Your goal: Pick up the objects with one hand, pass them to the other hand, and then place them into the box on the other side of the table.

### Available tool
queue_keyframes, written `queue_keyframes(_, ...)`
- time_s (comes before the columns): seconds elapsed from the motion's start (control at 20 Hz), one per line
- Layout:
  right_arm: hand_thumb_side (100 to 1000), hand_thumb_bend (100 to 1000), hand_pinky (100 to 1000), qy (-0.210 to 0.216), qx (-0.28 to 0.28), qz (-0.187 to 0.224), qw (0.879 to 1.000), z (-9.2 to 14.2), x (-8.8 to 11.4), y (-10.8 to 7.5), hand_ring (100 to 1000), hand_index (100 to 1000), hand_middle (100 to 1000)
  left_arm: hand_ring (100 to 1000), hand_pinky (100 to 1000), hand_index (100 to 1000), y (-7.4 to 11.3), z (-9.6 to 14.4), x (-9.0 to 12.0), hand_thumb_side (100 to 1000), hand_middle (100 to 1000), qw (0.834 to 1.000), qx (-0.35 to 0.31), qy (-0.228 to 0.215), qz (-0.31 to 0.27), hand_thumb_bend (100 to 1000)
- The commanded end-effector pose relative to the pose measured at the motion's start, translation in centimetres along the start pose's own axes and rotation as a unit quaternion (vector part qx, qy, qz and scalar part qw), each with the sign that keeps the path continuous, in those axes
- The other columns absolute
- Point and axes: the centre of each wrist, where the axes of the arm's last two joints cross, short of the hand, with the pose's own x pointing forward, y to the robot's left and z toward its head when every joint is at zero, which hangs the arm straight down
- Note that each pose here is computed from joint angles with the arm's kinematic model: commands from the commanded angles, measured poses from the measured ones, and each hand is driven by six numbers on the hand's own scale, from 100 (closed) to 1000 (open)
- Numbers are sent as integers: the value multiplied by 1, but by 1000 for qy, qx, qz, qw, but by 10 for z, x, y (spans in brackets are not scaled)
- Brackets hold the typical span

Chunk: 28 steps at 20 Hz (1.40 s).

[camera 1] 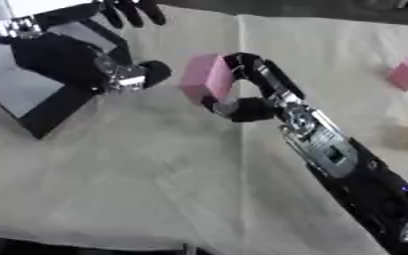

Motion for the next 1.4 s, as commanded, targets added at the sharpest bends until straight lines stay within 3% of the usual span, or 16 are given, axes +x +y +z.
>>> queue_keyframes(0.05, 100, 379, 828, -18, -6, 11, 1000, -5, 4, -3, 590, 611, 500, 814, 810, 843, 4, -4, -1, 483, 819, 1000, 6, 10, -20, 374)
queue_keyframes(0.9, 100, 372, 829, -52, 18, 17, 998, -10, 12, 2, 597, 611, 499, 839, 845, 854, -18, -45, -24, 283, 840, 994, -14, 22, -106, 397)
queue_keyframes(1.4, 100, 396, 805, -46, 16, 18, 999, -11, 15, 6, 577, 594, 481, 845, 853, 882, -23, -55, -27, 320, 846, 991, -14, 13, -133, 482)
